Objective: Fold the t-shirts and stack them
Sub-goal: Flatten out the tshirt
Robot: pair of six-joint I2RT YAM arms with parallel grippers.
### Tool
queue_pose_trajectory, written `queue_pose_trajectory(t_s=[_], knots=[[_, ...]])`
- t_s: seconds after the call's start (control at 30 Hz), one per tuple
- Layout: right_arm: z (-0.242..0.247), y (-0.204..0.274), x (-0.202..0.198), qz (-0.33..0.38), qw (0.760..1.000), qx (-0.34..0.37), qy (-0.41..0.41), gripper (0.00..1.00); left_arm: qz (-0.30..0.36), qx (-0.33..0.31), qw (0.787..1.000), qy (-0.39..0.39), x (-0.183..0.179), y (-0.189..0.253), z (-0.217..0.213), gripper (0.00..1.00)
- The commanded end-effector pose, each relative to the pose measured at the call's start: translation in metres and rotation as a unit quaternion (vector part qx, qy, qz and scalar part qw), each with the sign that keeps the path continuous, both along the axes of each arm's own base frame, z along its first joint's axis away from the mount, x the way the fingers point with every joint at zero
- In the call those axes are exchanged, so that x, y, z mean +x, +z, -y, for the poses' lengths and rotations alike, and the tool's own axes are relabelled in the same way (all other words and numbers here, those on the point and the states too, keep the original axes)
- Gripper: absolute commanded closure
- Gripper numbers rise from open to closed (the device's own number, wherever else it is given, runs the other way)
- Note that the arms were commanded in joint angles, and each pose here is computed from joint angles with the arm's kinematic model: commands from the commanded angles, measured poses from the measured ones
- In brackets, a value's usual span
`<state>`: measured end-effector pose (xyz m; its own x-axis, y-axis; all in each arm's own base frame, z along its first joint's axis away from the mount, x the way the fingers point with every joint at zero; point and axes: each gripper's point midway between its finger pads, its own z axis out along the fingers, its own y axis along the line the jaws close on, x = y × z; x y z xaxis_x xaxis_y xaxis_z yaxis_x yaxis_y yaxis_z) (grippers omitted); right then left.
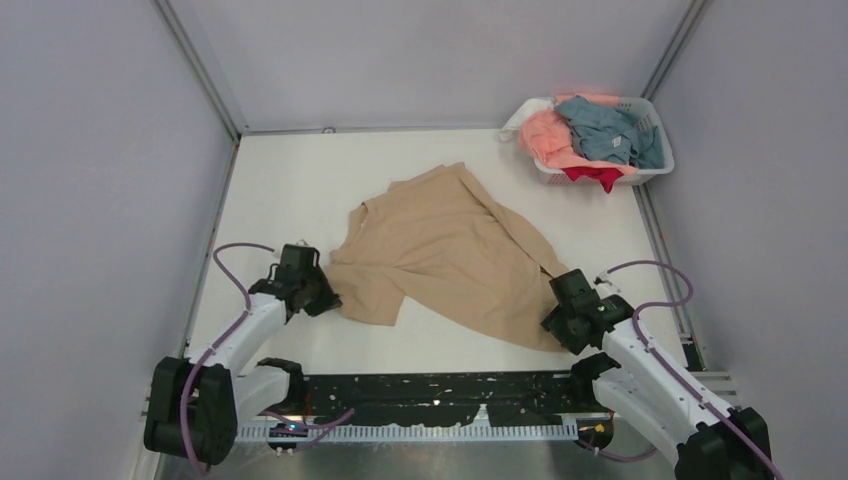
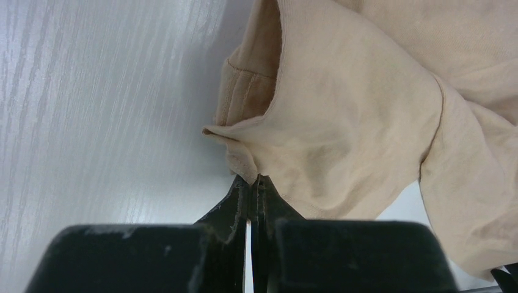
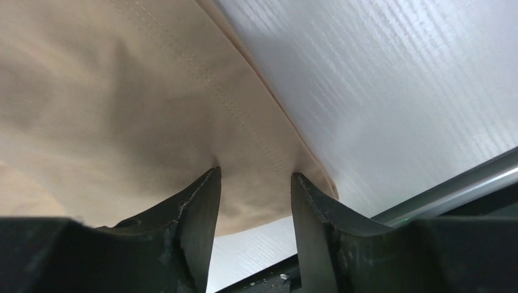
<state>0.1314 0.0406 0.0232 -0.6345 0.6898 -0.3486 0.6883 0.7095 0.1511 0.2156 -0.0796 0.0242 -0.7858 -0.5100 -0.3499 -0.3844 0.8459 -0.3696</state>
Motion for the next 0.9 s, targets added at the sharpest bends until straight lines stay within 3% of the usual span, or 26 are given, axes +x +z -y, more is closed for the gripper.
queue_pose_trajectory(t_s=[0.0,0.13,0.37,0.5,0.6,0.7,0.8,0.87], knots=[[-0.012,-0.015,-0.002,-0.013,0.999,0.033,-0.010,0.53,0.023,0.013,1.000,0.003,0.007,0.011,-0.005,1.00],[-0.007,0.000,0.012,0.007,1.000,0.010,0.010,0.57,0.018,0.022,1.000,0.010,0.006,0.010,-0.008,1.00],[-0.014,-0.014,-0.007,-0.069,0.996,0.013,0.051,0.56,0.020,0.020,1.000,0.012,0.009,0.011,-0.008,1.00],[-0.020,-0.016,0.005,-0.070,0.995,0.015,0.070,0.64,0.016,0.022,1.000,0.010,0.009,0.013,-0.008,1.00],[-0.023,-0.011,0.014,-0.056,0.995,0.016,0.085,0.77,0.020,0.036,0.999,0.020,0.010,0.013,-0.014,1.00],[-0.021,-0.014,0.014,-0.062,0.994,0.006,0.090,0.81,0.024,0.041,0.999,0.024,0.010,0.014,-0.016,1.00],[-0.024,-0.009,0.027,-0.030,0.994,0.006,0.102,0.93,0.029,0.043,0.998,0.026,0.010,0.015,-0.017,1.00],[-0.023,0.005,0.045,0.010,0.993,-0.008,0.119,0.94,0.038,0.040,0.998,0.026,0.012,0.019,-0.017,1.00]])
